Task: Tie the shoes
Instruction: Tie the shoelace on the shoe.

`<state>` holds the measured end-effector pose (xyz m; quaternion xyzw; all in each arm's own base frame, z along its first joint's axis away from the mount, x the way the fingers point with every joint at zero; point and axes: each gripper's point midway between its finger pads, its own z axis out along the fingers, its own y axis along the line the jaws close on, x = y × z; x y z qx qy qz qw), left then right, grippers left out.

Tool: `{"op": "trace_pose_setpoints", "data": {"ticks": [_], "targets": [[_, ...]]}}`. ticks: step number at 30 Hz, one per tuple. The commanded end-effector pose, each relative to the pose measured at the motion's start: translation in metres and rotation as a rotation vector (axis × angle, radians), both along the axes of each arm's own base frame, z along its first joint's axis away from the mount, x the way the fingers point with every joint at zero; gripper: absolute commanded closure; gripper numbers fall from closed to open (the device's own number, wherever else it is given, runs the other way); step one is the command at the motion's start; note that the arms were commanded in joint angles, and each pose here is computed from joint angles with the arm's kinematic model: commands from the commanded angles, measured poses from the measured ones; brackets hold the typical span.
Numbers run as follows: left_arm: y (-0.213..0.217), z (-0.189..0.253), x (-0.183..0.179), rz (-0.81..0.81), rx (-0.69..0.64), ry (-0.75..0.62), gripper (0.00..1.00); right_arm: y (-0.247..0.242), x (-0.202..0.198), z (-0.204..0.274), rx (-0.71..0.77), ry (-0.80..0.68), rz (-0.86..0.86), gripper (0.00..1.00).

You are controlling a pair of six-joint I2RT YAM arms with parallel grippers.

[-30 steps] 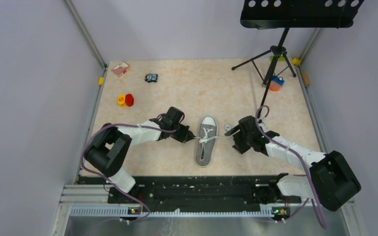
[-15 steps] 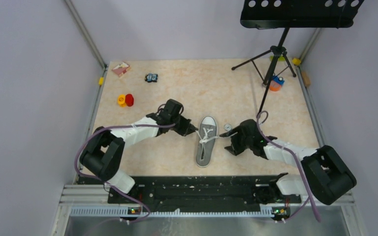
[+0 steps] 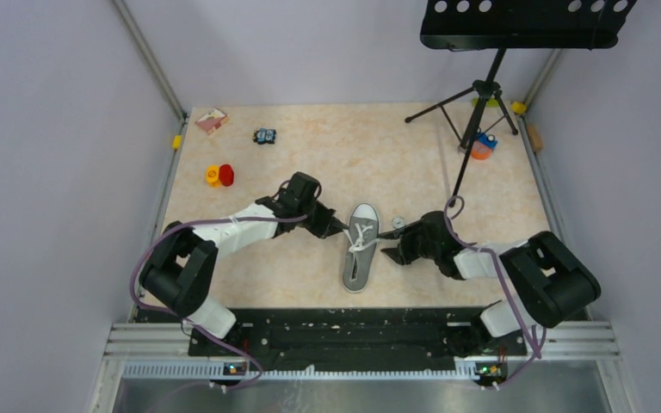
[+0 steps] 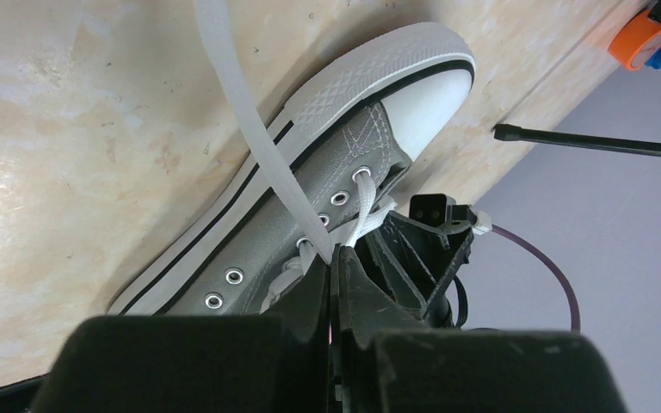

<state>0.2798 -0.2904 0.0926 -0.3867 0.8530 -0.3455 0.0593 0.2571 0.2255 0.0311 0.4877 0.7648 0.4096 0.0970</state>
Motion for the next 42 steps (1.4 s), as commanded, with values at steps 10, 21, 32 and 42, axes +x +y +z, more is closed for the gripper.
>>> {"op": "trace_pose_setpoints", "data": {"ticks": [10, 21, 32, 42], "targets": [[-0.003, 0.015, 0.004, -0.023, -0.027, -0.054, 1.00, -0.024, 0.010, -0.015, -0.102, 0.022, -0.114, 0.59], [-0.004, 0.019, 0.001, -0.040, -0.069, -0.099, 1.00, -0.023, 0.026, -0.002, -0.033, -0.040, -0.145, 1.00], [0.025, 0.012, 0.000, -0.027, -0.049, -0.143, 1.00, -0.067, 0.033, 0.047, -0.323, -0.197, -0.150, 1.00], [0.039, 0.035, -0.007, -0.137, 0.065, -0.262, 1.00, -0.083, 0.028, 0.094, -0.441, -0.346, -0.101, 1.00]]}}
